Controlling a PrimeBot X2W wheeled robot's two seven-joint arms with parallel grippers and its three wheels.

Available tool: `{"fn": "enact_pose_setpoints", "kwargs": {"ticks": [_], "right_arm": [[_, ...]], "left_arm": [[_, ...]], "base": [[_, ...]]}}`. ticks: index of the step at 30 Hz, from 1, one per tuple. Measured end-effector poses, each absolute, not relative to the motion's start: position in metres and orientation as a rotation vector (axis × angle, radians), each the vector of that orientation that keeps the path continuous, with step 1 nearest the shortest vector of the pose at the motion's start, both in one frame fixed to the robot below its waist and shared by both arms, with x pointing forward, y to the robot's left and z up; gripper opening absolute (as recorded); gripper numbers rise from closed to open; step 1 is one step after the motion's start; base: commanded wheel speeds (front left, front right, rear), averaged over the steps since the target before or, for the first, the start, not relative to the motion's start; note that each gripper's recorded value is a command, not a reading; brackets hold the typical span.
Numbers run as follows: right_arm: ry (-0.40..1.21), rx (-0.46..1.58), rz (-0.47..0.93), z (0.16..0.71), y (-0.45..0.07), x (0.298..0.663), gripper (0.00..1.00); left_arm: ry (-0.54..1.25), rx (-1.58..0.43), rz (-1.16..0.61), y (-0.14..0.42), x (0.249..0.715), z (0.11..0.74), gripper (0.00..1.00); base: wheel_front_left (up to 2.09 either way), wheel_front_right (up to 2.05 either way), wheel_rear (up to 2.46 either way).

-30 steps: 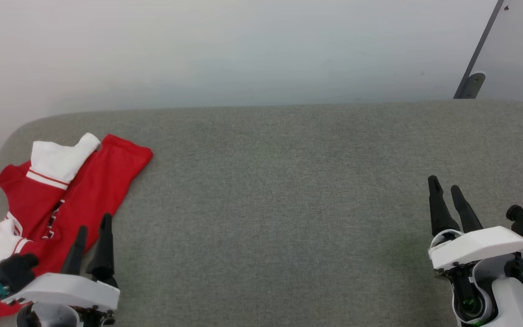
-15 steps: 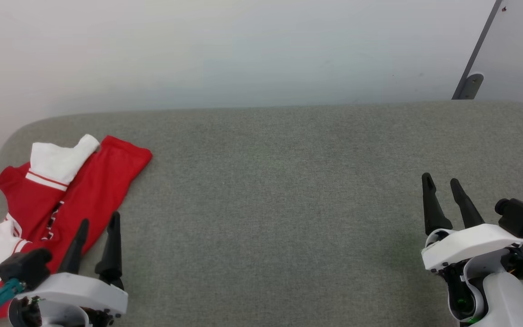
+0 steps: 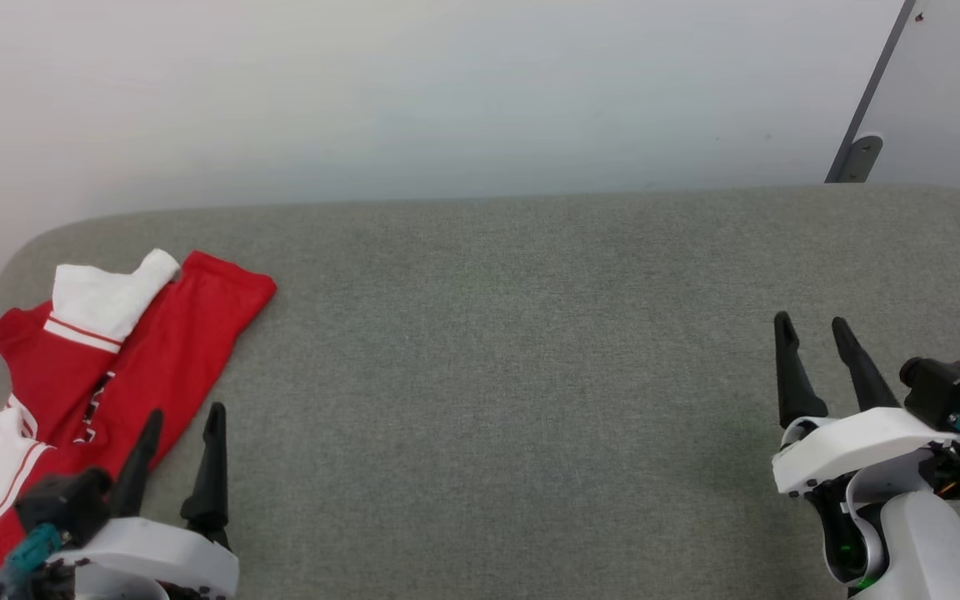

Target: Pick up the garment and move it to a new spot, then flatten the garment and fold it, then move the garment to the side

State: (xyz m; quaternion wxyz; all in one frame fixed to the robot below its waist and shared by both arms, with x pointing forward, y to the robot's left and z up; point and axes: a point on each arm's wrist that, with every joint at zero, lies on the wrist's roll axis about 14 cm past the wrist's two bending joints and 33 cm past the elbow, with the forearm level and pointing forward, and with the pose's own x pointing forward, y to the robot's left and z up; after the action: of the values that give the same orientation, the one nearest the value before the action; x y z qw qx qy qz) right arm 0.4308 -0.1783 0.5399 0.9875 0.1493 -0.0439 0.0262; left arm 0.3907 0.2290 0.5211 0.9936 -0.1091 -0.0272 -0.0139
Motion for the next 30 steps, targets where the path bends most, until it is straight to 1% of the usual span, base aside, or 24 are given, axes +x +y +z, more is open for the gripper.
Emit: {"fn": "enact_pose_setpoints", "kwargs": {"ticks": [30], "right_arm": [[-0.177,0.153,0.019,0.558,-0.193,0.430,1.00]], "left_arm": [[-0.082,-0.031,-0.064,0.226,0.384,0.522,1.00]], "base": [[0.00,0.00,0.00]]}}
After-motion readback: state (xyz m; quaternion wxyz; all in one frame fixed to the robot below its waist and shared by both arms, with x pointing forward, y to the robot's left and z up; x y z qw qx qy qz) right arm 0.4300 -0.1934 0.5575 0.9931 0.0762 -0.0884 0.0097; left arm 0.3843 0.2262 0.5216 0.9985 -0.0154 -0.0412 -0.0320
